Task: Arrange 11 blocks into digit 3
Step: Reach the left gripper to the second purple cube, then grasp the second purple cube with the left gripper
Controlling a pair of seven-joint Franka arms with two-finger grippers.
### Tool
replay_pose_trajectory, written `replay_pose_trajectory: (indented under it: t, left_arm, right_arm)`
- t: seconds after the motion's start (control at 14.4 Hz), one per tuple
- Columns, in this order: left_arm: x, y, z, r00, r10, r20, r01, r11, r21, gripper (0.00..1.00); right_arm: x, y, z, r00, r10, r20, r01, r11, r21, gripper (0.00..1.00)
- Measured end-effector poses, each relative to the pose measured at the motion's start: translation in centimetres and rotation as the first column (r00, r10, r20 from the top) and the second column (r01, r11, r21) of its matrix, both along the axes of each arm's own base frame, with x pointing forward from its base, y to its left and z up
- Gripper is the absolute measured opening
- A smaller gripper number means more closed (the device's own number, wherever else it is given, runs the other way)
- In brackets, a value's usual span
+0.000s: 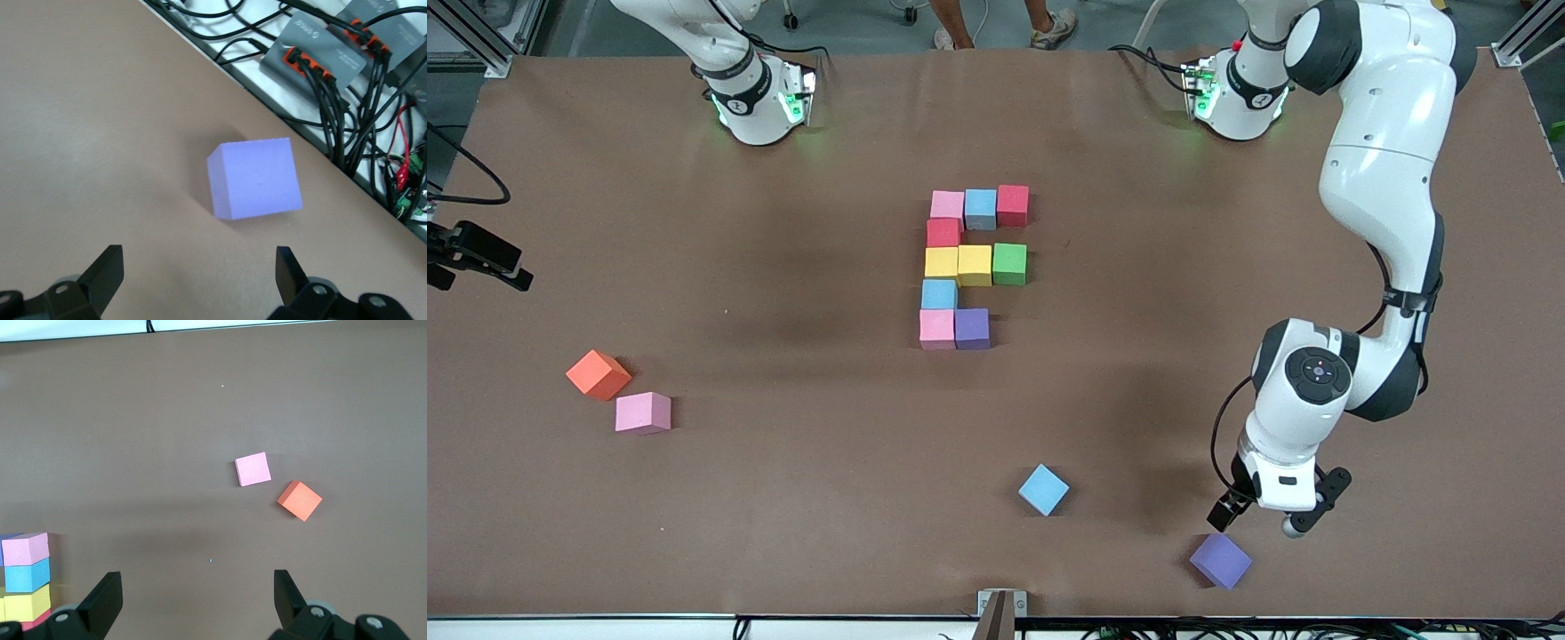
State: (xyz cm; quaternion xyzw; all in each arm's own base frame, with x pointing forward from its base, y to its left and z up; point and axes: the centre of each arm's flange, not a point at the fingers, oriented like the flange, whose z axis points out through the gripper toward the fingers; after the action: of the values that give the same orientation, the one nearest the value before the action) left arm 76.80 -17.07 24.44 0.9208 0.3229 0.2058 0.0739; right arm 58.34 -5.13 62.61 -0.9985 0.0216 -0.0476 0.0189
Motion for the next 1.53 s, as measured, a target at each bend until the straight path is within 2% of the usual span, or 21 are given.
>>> replay_pose_trajectory:
  t: [0.21, 0.49, 0.83, 1.18, 1.53]
  left_arm:
    - [0.3, 0.7, -2.1, 0.998, -0.009, 0.059, 0.011, 1.000, -0.024, 1.00]
    - [1.1, 1.7, -4.1, 0.995, -0.004, 0.103, 0.007, 0.999, -0.034, 1.00]
    - [2.7, 2.3, -4.0, 0.987, 0.012, 0.163, -0.003, 0.999, -0.053, 1.00]
    - [3.0, 2.7, -4.0, 0.973, 0.017, 0.231, 0.005, 0.996, -0.092, 1.00]
    - [2.6, 2.4, -5.8, 0.974, 0.013, 0.227, 0.011, 0.995, -0.102, 1.00]
  right_arm:
    - [0.0, 0.0, 0.0, 1.000, 0.001, 0.000, -0.001, 1.000, 0.000, 1.00]
    - [0.0, 0.0, 0.0, 1.000, 0.001, 0.001, -0.001, 1.000, 0.000, 1.00]
    - [0.0, 0.0, -0.1, 1.000, 0.001, -0.001, -0.001, 1.000, 0.000, 1.00]
    - [0.2, 0.0, -0.4, 1.000, 0.001, -0.006, -0.001, 1.000, 0.001, 1.00]
    - [0.2, 0.0, -0.4, 1.000, 0.001, -0.006, -0.001, 1.000, 0.001, 1.00]
